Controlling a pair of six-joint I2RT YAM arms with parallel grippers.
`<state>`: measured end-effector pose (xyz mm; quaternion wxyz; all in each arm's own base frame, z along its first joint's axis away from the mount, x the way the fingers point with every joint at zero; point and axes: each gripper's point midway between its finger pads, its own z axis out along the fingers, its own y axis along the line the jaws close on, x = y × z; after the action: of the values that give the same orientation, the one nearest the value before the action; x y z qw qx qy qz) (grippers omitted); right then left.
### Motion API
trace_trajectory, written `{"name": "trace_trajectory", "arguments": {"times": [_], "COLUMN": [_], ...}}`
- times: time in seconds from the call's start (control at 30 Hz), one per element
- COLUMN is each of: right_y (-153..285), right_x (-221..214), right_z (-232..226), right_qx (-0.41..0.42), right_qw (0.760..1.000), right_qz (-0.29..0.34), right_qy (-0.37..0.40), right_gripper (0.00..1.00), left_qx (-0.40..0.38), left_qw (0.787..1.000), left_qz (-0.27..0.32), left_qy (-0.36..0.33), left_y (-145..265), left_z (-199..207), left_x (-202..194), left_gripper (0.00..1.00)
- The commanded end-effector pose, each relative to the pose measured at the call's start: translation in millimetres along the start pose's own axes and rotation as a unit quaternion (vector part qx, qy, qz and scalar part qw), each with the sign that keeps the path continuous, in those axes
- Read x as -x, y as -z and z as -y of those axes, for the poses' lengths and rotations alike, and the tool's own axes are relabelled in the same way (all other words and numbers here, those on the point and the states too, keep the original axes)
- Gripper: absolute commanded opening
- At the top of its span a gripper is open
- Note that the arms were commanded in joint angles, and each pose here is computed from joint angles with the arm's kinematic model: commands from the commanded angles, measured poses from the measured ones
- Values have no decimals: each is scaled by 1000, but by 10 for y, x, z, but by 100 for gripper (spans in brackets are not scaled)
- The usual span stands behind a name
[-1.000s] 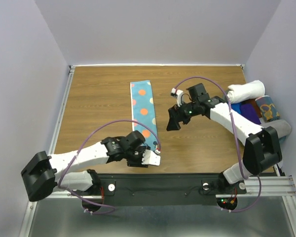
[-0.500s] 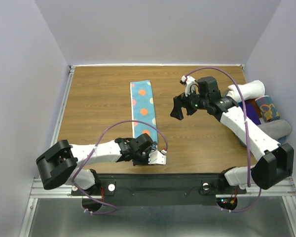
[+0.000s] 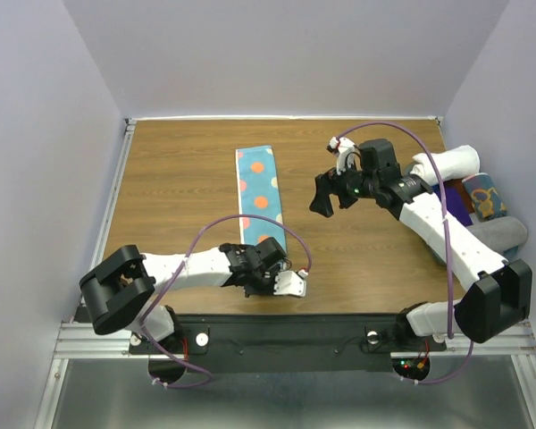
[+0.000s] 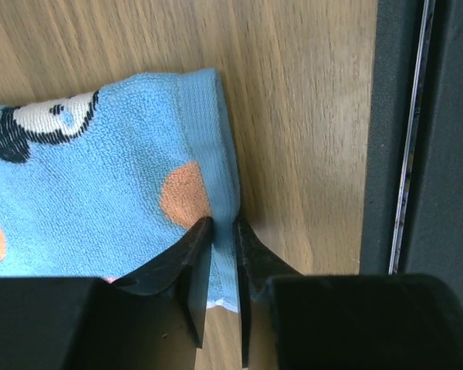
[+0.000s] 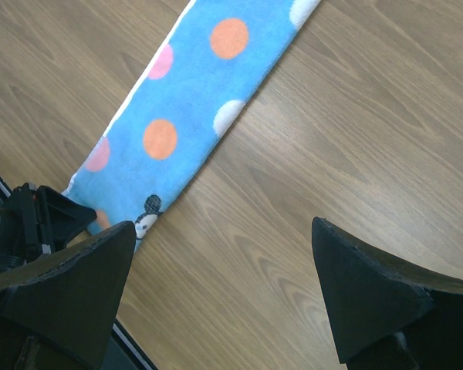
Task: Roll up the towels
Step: Fold the towel
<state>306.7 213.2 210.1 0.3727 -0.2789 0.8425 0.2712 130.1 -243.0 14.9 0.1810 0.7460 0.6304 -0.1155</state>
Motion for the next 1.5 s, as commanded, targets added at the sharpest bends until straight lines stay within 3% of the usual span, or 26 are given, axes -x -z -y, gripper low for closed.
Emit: {"name": "trace_trajectory", "arguments": {"times": [0.0,0.17,0.27,0.3,0.47,0.63,0.77,1.1,1.47], "right_y": [68,76,88,91,95,80,66,0,-62], "right_x": [105,74,49,31,-21,-5,-4,-112,-249], "right_z": [46,82,106,109,96,112,114,132,147], "right_qx": [-11,-19,-22,-19,-9,-4,0,14,28], "right_qw": [1000,1000,1000,1000,1000,1000,1000,1000,999], "right_qz": [24,22,19,18,12,11,8,-9,-26], "right_qy": [14,11,8,5,3,1,0,-11,-17], "right_gripper": [100,100,100,100,100,100,100,100,100], "left_qx": [-40,-34,-53,-61,-153,-160,-159,-86,-47], "left_qw": [998,997,997,998,987,985,985,994,996], "left_qz": [-52,-70,-53,-20,35,65,72,59,39], "left_qy": [7,16,7,-4,-18,-18,7,43,64], "left_y": [-160,-227,-124,-31,319,494,611,621,518], "left_z": [170,159,210,207,564,535,256,-907,-1588], "left_x": [-247,-327,-226,-48,301,502,563,410,180], "left_gripper": [25,0,0,0,0,0,0,0,0]}}
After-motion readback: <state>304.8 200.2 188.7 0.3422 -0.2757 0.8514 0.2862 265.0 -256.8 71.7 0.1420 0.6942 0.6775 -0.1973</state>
